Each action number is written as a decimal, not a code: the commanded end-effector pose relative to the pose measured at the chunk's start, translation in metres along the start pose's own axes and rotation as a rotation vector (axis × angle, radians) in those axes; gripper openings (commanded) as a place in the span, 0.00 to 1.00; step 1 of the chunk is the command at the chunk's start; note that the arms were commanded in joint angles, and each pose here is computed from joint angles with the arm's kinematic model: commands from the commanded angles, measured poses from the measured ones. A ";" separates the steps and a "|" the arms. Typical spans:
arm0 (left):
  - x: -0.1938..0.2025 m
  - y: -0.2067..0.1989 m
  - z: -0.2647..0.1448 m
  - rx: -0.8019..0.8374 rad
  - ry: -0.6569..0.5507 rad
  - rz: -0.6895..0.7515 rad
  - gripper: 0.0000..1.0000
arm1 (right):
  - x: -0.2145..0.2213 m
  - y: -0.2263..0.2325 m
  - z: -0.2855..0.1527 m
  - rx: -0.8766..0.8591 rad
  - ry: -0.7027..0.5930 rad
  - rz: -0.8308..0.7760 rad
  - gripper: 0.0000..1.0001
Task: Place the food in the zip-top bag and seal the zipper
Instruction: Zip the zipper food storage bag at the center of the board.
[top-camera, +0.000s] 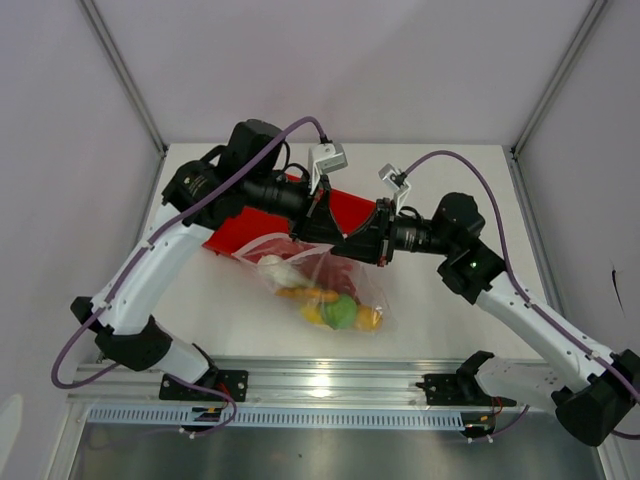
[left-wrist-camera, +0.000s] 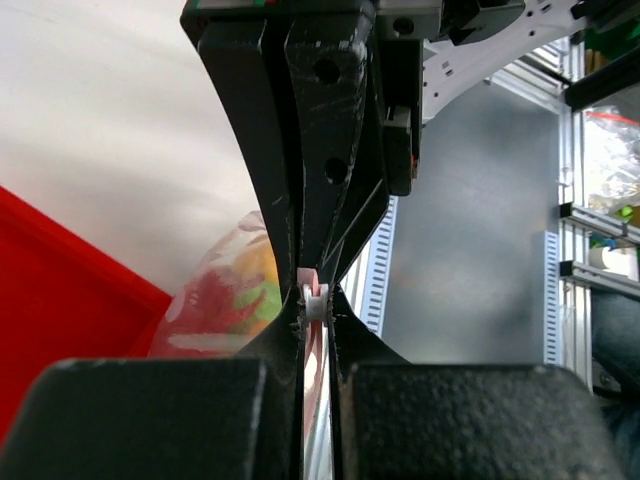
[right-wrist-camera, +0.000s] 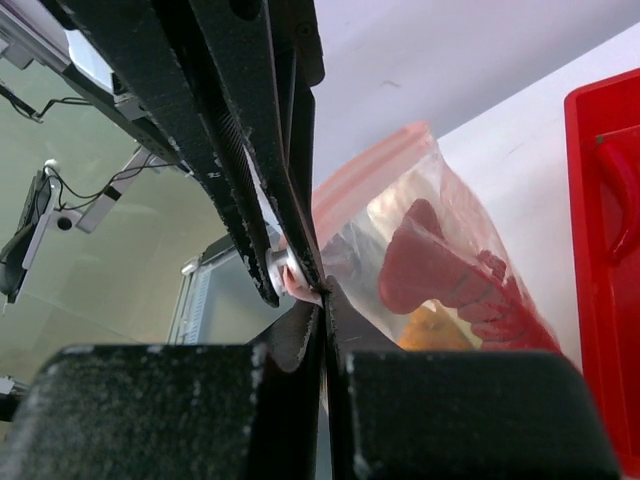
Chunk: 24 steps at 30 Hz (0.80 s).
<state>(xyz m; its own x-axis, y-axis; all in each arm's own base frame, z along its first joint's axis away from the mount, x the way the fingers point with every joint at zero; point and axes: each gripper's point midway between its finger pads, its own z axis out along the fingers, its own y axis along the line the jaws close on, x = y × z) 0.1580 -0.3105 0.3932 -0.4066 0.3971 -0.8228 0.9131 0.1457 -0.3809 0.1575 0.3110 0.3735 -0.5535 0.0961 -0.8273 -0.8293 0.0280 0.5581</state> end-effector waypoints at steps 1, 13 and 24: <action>-0.018 -0.008 0.002 0.050 -0.036 0.093 0.01 | 0.003 -0.009 0.012 -0.036 -0.011 -0.011 0.00; 0.014 0.000 0.031 0.139 0.002 0.041 0.00 | 0.061 -0.044 -0.013 0.118 0.124 -0.074 0.44; 0.010 -0.010 0.032 0.166 -0.021 0.054 0.01 | 0.075 -0.037 -0.012 -0.003 0.077 -0.141 0.74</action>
<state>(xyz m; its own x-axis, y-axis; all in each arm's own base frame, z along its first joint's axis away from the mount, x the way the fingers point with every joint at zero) 0.1551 -0.3379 0.3504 -0.4032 0.4374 -0.8038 0.9005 0.0335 -0.4335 0.1470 0.2975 0.2785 -0.4866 -0.0307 -0.8731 -0.8703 0.1050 0.4813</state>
